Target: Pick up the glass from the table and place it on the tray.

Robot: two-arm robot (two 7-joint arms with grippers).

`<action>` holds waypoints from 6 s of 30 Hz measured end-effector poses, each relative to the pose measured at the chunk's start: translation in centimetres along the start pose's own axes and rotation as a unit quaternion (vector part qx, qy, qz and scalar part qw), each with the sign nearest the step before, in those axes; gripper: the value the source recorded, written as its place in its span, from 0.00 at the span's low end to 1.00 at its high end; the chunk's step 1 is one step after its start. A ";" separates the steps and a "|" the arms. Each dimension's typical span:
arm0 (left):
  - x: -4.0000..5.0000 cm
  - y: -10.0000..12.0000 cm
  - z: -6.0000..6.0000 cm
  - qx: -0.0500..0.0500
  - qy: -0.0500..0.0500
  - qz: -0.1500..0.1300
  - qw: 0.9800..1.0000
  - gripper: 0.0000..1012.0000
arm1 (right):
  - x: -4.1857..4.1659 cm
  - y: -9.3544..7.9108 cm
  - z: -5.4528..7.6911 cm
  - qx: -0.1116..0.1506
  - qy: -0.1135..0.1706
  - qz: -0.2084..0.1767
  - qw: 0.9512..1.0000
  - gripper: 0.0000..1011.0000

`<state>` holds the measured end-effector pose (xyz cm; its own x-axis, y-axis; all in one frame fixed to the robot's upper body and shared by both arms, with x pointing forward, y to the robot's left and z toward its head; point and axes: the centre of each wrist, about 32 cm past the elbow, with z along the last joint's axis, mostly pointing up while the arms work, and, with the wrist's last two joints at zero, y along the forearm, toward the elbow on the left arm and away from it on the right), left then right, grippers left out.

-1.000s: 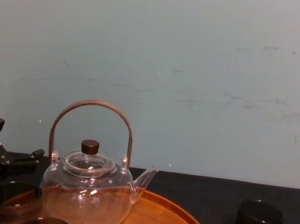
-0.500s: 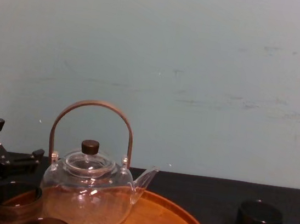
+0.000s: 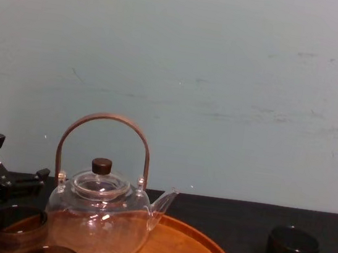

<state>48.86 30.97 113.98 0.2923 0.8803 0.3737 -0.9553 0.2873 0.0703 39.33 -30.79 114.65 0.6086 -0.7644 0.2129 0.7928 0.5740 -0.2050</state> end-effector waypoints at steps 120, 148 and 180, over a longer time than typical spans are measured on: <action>0.00 0.0 0.0 0.000 0.000 0.000 1.000 0.99 | 0.39 5.0 0.2 -0.002 0.028 0.061 0.998 0.90; 0.00 0.0 0.0 0.000 0.000 0.000 1.000 0.99 | -3.54 9.5 3.2 0.016 0.003 0.126 0.992 0.90; 0.00 0.0 0.0 0.000 0.000 0.000 1.000 0.99 | -4.90 13.0 1.5 -0.015 0.003 0.144 0.989 0.90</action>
<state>48.86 30.97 113.98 0.2923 0.8803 0.3738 -0.9552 0.2873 0.0703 46.71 -19.13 112.40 0.8088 -0.5721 0.1360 0.5850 0.7596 -0.2840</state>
